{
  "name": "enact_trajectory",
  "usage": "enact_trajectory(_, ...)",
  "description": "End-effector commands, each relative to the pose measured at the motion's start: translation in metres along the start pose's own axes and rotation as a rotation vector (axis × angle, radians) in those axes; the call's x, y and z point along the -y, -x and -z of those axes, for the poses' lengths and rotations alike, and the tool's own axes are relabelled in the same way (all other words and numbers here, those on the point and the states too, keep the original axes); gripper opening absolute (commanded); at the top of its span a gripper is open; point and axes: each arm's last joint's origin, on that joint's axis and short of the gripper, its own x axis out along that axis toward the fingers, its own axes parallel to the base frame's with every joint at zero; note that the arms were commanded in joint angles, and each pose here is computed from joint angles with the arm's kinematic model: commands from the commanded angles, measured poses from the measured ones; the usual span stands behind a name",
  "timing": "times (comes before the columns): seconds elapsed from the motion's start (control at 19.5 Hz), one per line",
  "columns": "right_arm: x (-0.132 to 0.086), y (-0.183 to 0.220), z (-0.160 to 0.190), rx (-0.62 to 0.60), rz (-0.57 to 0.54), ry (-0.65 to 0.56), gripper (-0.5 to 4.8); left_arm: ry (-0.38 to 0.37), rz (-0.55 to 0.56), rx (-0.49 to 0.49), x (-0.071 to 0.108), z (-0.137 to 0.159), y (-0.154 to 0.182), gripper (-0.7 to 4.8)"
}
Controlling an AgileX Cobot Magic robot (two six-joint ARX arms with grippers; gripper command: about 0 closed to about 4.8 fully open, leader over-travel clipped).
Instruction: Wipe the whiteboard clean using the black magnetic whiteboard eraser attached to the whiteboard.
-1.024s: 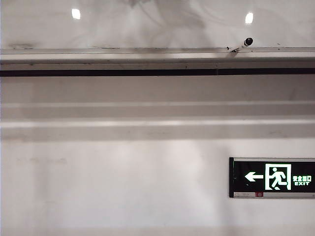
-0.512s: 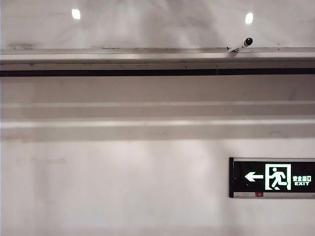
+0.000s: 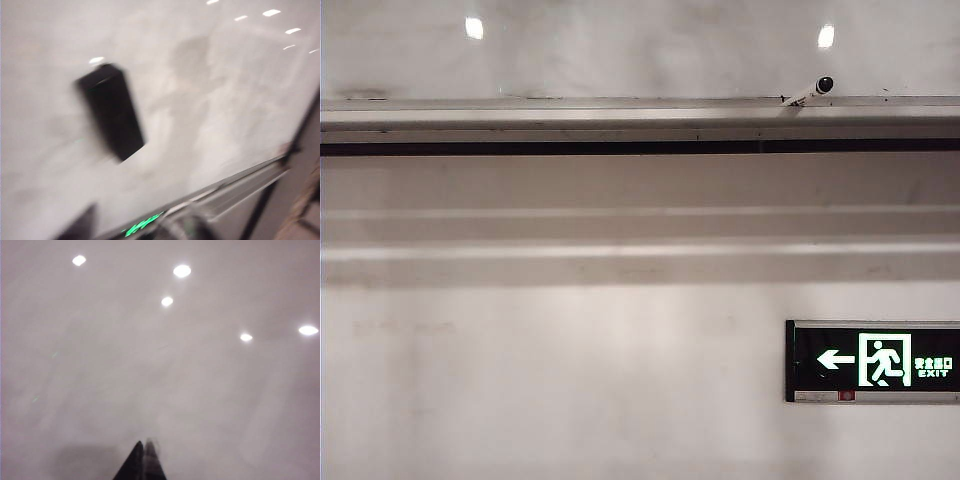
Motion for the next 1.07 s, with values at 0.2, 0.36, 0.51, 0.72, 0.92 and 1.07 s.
enact_trajectory(0.2, 0.032, 0.028, -0.020, -0.002, -0.002, 0.001, 0.00, 0.159, -0.053, 0.146, 0.002, 0.014, -0.049, 4.79)
enact_trajectory(0.36, 0.044, 0.039, -0.025, -0.018, -0.013, 0.007, -0.01, 0.233, -0.170, 0.264, 0.010, 0.029, -0.078, 4.79)
enact_trajectory(0.51, 0.048, 0.043, -0.028, -0.016, -0.013, 0.002, 0.00, 0.303, -0.209, 0.359, 0.012, 0.042, -0.100, 4.79)
enact_trajectory(0.72, 0.047, 0.044, -0.026, -0.033, -0.028, 0.012, 0.00, 0.376, -0.258, 0.398, 0.009, 0.061, -0.126, 4.79)
enact_trajectory(0.92, 0.046, 0.044, -0.024, -0.054, -0.043, 0.009, -0.01, 0.384, -0.259, 0.411, 0.009, 0.064, -0.150, 4.79)
enact_trajectory(1.07, 0.045, 0.044, -0.023, -0.058, -0.046, 0.012, 0.00, 0.391, -0.286, 0.388, 0.013, 0.067, -0.167, 4.79)
